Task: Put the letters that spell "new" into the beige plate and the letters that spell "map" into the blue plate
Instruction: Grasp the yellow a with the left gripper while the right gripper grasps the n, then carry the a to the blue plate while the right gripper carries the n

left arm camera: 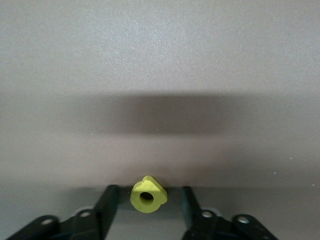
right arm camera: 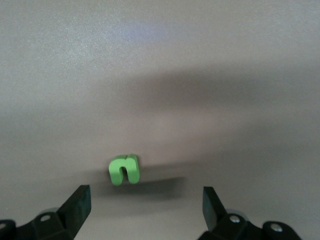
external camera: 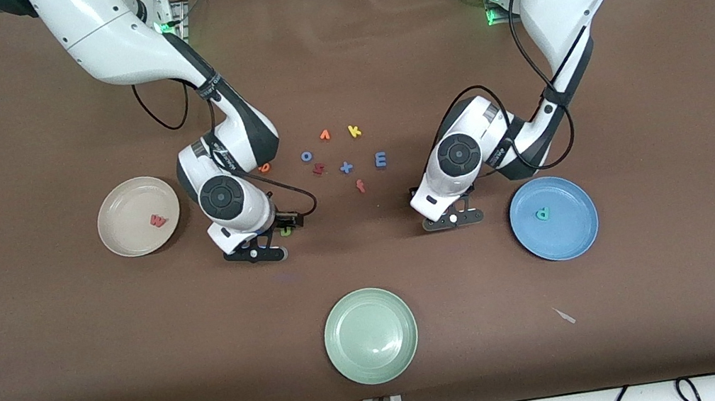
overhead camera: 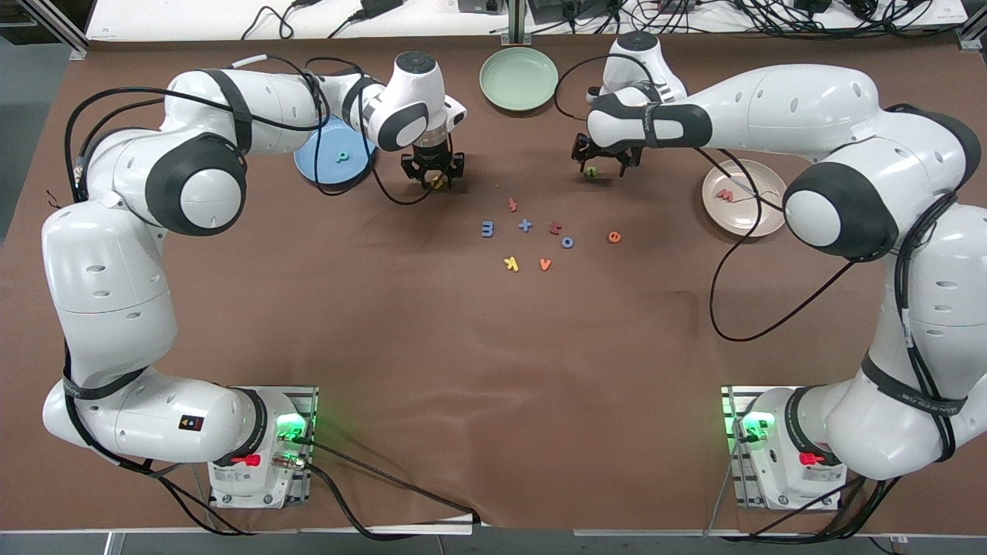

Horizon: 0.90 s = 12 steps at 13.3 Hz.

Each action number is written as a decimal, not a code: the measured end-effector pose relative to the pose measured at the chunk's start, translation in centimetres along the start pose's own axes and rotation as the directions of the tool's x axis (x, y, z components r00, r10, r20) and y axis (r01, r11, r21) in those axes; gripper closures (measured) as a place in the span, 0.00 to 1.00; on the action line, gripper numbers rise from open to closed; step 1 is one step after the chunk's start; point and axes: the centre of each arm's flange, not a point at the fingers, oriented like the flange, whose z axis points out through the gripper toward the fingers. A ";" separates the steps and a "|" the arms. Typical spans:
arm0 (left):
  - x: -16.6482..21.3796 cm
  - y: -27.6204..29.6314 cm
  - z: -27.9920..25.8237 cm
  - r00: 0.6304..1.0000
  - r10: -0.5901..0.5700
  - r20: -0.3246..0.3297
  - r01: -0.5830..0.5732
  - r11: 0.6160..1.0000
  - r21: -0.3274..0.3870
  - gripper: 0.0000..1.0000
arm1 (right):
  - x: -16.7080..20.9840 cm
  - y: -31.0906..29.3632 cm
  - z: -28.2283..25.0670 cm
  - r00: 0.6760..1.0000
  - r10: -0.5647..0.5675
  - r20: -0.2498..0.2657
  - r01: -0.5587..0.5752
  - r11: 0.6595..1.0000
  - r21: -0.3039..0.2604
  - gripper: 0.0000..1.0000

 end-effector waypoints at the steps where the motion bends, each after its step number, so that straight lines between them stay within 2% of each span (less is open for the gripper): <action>1: 0.1 -0.1 -0.2 1.000 -0.002 -0.002 0.002 1.000 -0.002 0.59 | 0.2 -0.1 0.2 1.000 -0.001 -0.003 0.001 1.000 0.003 0.01; 2: 0.1 -0.1 -0.3 1.000 -0.002 -0.003 0.002 1.000 -0.003 0.69 | 0.4 -0.3 0.3 1.000 -0.002 -0.005 0.002 1.000 0.005 0.01; 6: 0.3 -0.6 -0.4 1.000 -0.002 0.001 0.002 1.000 0.003 0.69 | 0.5 -1.3 1.5 1.000 -0.025 -0.008 0.025 1.000 0.009 0.06; 7: 0.6 -1.4 -0.6 1.000 0.013 0.014 -0.014 1.000 0.022 0.69 | 0.4 -1.5 1.6 0.999 -0.039 -0.009 0.039 0.999 0.010 0.13; 8: 1.2 -2.8 -1.2 0.999 0.038 0.030 -0.039 0.998 0.044 0.69 | 0.3 -1.6 1.6 0.999 -0.053 -0.010 0.054 0.999 0.010 0.13; 9: 2.1 -4.7 -2.4 0.997 0.067 0.040 -0.069 0.996 0.058 0.69 | 0.4 -1.6 1.6 0.998 -0.065 -0.012 0.065 0.998 0.011 0.21; 11: 3.8 -9.3 -5.1 0.987 0.151 0.060 -0.155 0.985 0.080 0.69 | 0.7 -1.6 1.2 0.997 -0.075 -0.019 0.075 0.997 0.015 0.48; 12: 4.7 -11.7 -6.3 0.982 0.179 0.065 -0.184 0.979 0.084 0.69 | 0.8 -1.6 1.0 0.996 -0.081 -0.022 0.082 0.997 0.016 0.58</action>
